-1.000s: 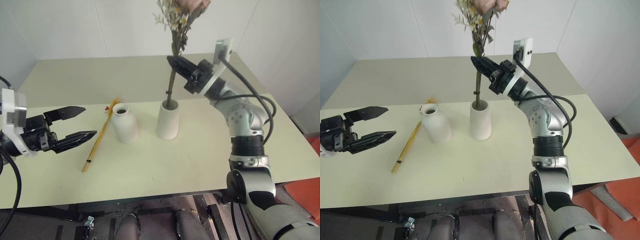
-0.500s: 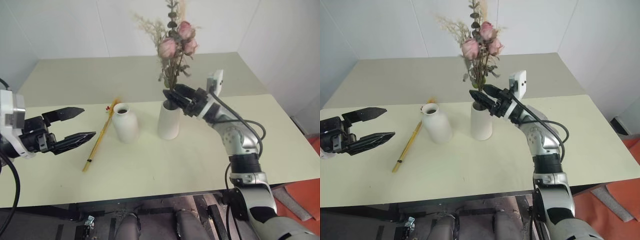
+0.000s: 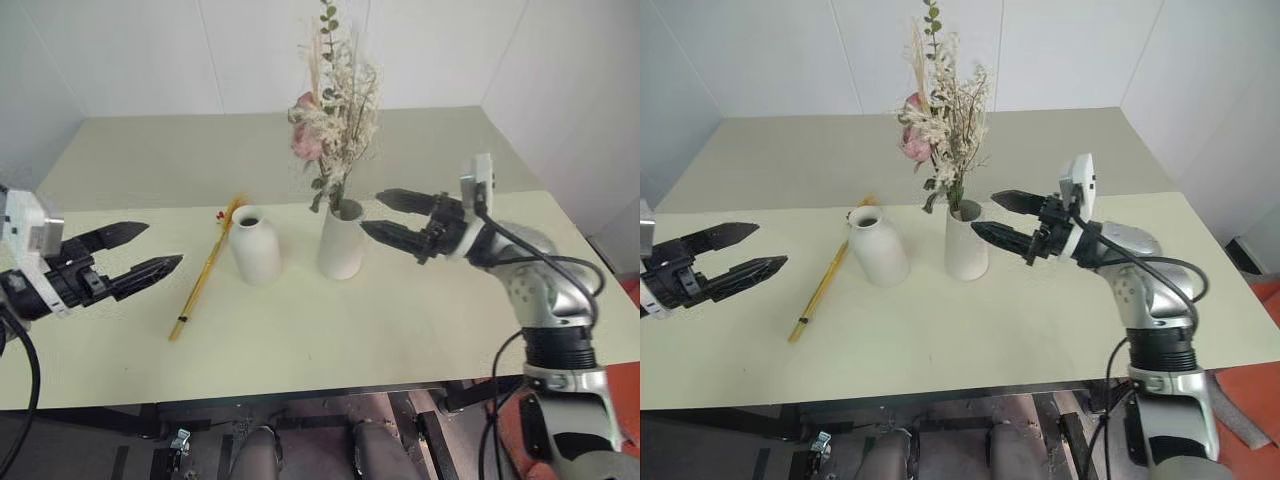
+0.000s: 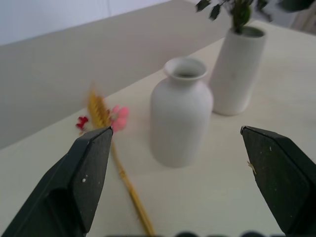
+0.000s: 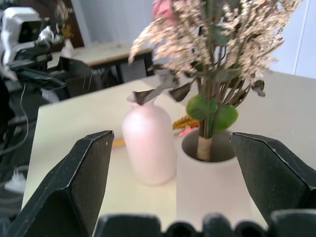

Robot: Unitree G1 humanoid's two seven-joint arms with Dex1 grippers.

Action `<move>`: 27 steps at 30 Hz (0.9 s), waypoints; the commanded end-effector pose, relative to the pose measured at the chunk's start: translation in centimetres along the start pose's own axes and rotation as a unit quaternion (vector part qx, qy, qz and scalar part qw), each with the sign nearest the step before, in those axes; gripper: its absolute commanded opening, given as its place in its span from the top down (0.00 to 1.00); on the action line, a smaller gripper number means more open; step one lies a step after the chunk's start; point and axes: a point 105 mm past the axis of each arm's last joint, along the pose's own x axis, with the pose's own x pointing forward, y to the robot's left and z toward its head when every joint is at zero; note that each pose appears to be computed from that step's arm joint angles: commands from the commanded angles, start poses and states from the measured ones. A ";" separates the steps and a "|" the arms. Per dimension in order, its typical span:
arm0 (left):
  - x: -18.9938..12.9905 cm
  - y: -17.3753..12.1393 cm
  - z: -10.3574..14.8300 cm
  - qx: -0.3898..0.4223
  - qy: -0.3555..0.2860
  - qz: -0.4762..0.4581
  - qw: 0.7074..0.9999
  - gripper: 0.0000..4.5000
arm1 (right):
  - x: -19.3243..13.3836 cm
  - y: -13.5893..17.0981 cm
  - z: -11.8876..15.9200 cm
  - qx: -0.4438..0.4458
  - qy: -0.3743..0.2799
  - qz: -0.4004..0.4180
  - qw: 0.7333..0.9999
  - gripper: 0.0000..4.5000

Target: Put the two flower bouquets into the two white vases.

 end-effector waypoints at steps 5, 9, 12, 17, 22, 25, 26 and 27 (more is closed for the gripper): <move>-0.1 2.5 -2.3 -0.056 0.153 0.123 0.979 0.00 | -0.8 1.7 2.4 -0.046 0.061 0.086 0.993 0.01; 1.9 2.5 -2.8 -0.091 0.192 0.136 0.968 0.00 | -1.0 3.3 2.8 -0.047 0.090 0.157 0.982 0.01; 3.7 2.3 -3.3 -0.107 0.241 0.135 0.955 0.00 | -1.1 3.9 2.5 -0.055 0.114 0.198 0.972 0.01; 6.0 1.1 -3.3 -0.121 0.276 0.108 0.947 0.00 | -1.2 3.9 2.5 -0.067 0.116 0.216 0.967 0.01; 7.7 0.5 -3.6 -0.122 0.293 0.101 0.943 0.00 | -1.3 3.8 2.6 -0.069 0.113 0.220 0.966 0.01; 8.4 0.3 -3.9 -0.110 0.309 0.104 0.939 0.00 | -1.3 3.9 2.7 -0.069 0.111 0.224 0.966 0.01; 8.6 0.1 -4.1 -0.108 0.314 0.099 0.938 0.00 | -1.4 3.9 2.7 -0.070 0.110 0.224 0.966 0.01; 8.9 -0.1 -4.4 -0.108 0.318 0.096 0.937 0.00 | -1.4 3.9 2.8 -0.070 0.109 0.224 0.966 0.01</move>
